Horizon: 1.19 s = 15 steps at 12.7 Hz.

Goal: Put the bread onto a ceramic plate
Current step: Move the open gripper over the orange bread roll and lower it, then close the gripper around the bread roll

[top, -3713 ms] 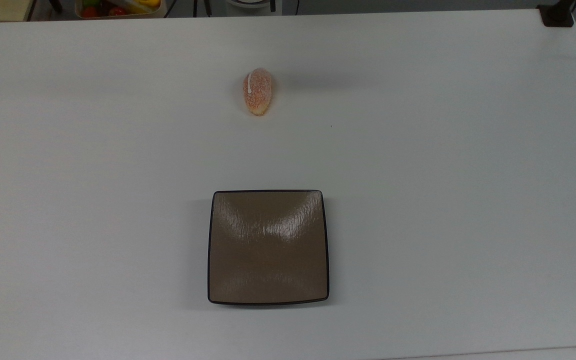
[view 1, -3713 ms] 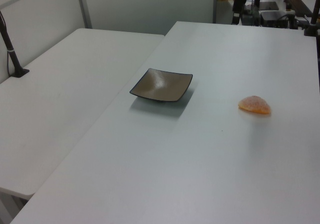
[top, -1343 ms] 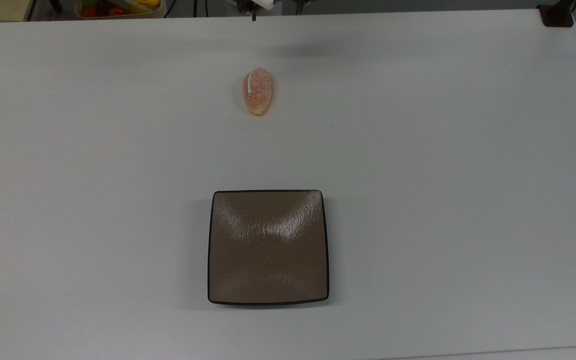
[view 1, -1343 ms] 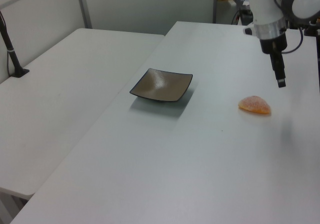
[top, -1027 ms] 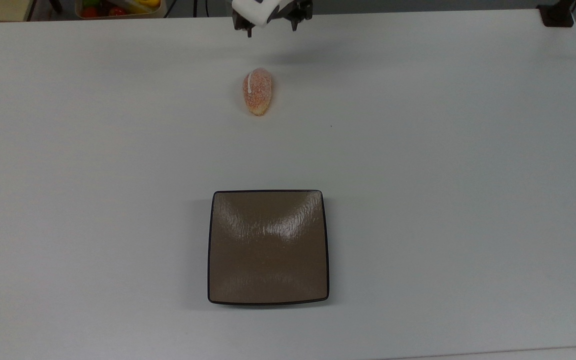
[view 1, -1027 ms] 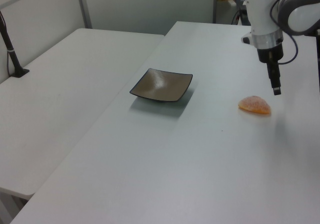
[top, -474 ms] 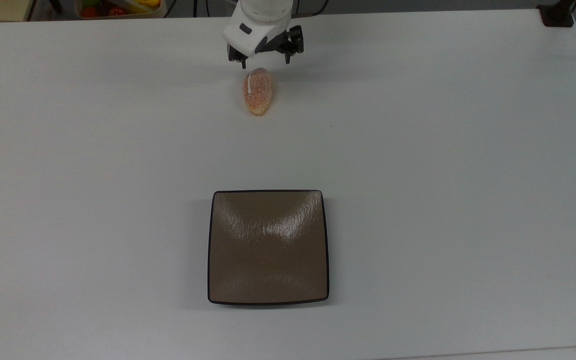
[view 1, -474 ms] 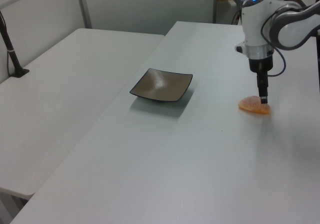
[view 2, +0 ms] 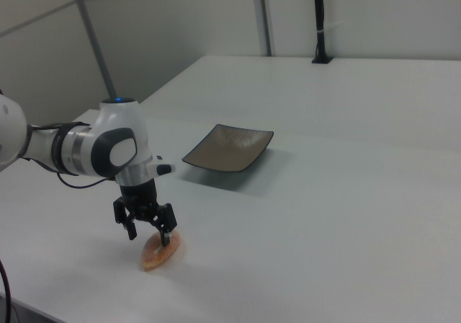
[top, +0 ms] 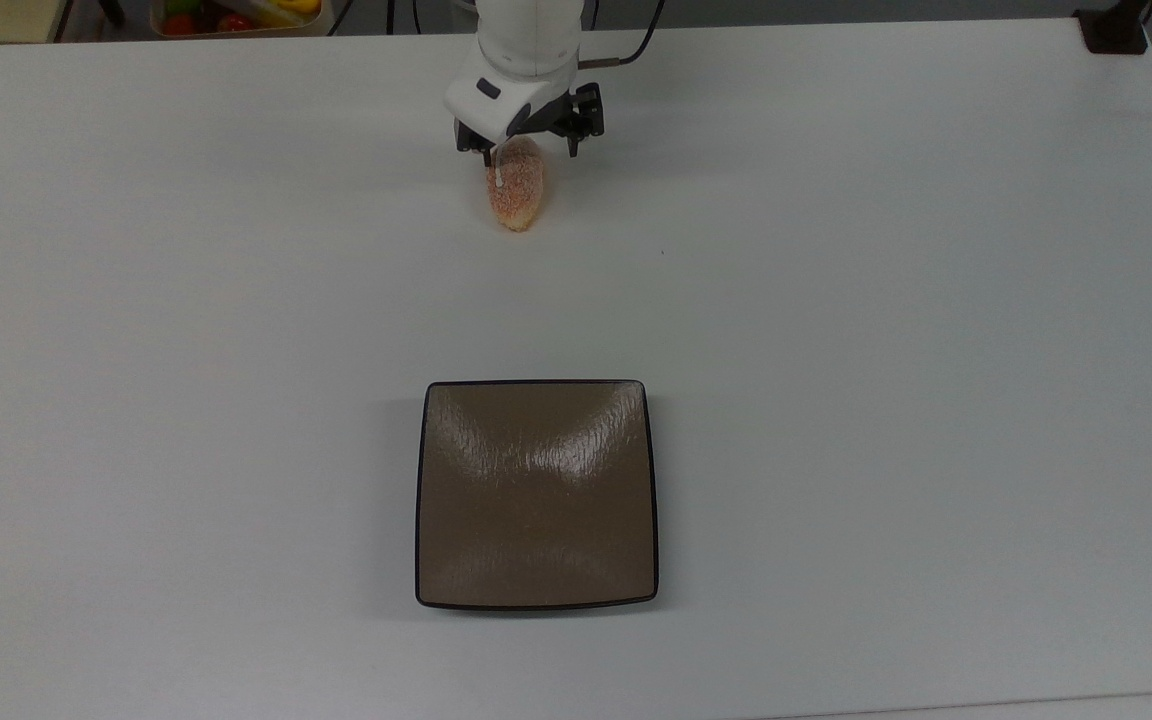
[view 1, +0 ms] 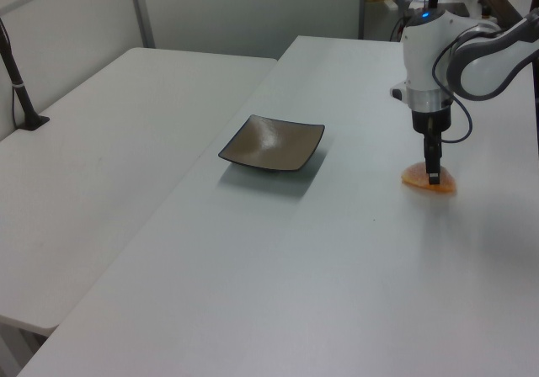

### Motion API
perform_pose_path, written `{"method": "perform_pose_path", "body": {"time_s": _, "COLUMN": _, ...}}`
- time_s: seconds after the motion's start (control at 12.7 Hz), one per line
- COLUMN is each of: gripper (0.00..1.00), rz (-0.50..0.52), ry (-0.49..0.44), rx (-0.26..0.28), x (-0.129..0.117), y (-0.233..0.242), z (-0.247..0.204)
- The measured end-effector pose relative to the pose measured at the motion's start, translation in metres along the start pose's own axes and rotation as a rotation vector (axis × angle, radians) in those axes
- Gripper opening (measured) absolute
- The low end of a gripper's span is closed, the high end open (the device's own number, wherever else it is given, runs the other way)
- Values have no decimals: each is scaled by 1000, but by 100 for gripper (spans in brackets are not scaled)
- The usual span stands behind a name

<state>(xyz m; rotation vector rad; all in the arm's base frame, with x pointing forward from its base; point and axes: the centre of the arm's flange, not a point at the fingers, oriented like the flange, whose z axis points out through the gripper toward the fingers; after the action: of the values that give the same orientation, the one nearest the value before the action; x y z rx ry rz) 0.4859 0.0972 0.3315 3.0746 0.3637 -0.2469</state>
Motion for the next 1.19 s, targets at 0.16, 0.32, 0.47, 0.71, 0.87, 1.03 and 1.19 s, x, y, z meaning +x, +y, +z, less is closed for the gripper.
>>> {"method": "perform_pose_path", "body": {"time_s": 0.16, "gripper": 100, "rz": -1, "ry": 3, "rx": -1, "x": 4, "y": 1, "z": 8}}
{"method": "perform_pose_path", "body": {"time_s": 0.32, "gripper": 99, "rz": -16, "ry": -5, "rx": -22, "x": 7, "y": 2, "z": 18}}
{"method": "perform_pose_path", "body": {"time_s": 0.47, "gripper": 80, "rz": -23, "ry": -16, "rx": -31, "x": 8, "y": 2, "z": 24}}
{"method": "perform_pose_path", "body": {"time_s": 0.71, "gripper": 56, "rz": -23, "ry": -17, "rx": -31, "x": 8, "y": 2, "z": 24}}
{"method": "perform_pose_path", "body": {"time_s": 0.87, "gripper": 36, "rz": -19, "ry": -13, "rx": -31, "x": 9, "y": 5, "z": 22}}
{"method": "perform_pose_path", "body": {"time_s": 1.03, "gripper": 33, "rz": -15, "ry": -10, "rx": -30, "x": 9, "y": 7, "z": 21}}
{"method": "perform_pose_path", "body": {"time_s": 1.19, "gripper": 33, "rz": -12, "ry": -5, "rx": -30, "x": 10, "y": 8, "z": 18}}
